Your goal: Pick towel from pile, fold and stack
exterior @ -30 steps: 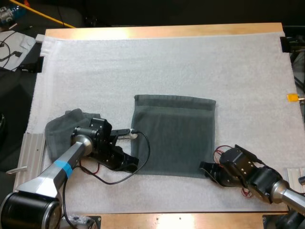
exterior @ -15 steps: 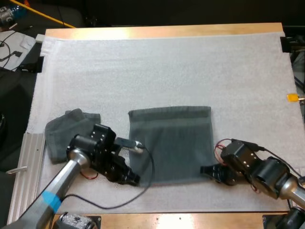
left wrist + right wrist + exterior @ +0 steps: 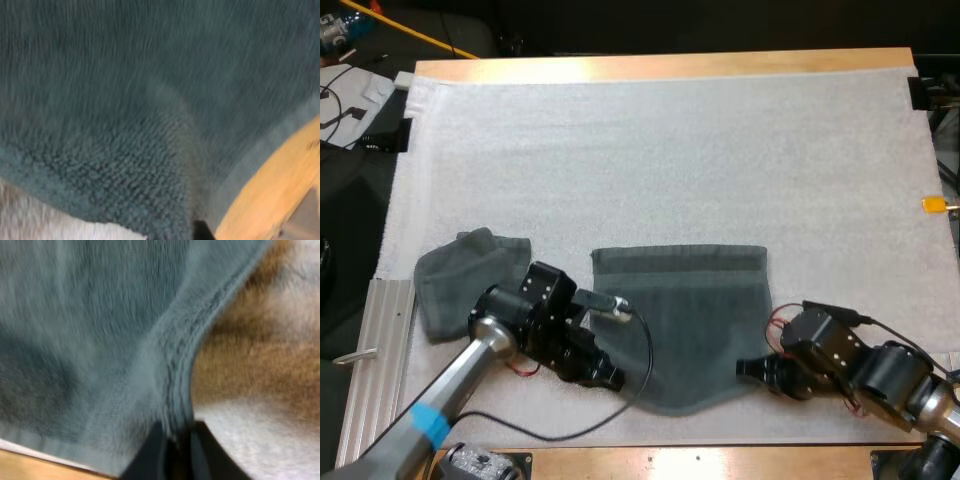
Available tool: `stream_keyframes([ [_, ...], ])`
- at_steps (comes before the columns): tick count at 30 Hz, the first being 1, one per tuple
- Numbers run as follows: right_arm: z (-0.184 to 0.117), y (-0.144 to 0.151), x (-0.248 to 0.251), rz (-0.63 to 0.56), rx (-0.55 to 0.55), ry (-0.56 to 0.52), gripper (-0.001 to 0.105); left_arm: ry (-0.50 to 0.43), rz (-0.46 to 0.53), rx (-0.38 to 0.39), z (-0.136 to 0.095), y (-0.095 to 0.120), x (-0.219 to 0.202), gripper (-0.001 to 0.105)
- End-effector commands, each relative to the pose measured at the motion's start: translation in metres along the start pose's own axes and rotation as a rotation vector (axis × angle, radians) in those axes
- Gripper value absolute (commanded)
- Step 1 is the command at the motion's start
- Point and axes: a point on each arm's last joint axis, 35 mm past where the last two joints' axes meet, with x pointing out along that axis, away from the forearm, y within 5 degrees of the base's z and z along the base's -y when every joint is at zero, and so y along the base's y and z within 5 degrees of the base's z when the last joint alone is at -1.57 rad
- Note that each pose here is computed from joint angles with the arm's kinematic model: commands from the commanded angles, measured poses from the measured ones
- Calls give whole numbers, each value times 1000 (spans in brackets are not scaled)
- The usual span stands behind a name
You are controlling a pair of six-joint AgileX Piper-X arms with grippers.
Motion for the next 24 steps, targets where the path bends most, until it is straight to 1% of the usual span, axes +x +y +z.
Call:
stream_keyframes([
  [1,16,-1,4,16,69,-75,0,-33,-96,-77,16,9,4,0],
  [7,47,-19,20,51,215,-138,0,-115,-255,-221,40,34,2,0],
  [11,65,-33,33,95,305,-161,0,-161,-311,-292,54,49,-1,0],
  [17,83,-47,46,128,404,-208,0,-228,-353,-352,70,66,-7,0],
  [18,78,-46,44,106,400,-193,0,-200,-345,-349,66,63,-2,0],
  [24,91,-63,50,112,530,-245,0,-243,-392,-387,81,72,0,0],
])
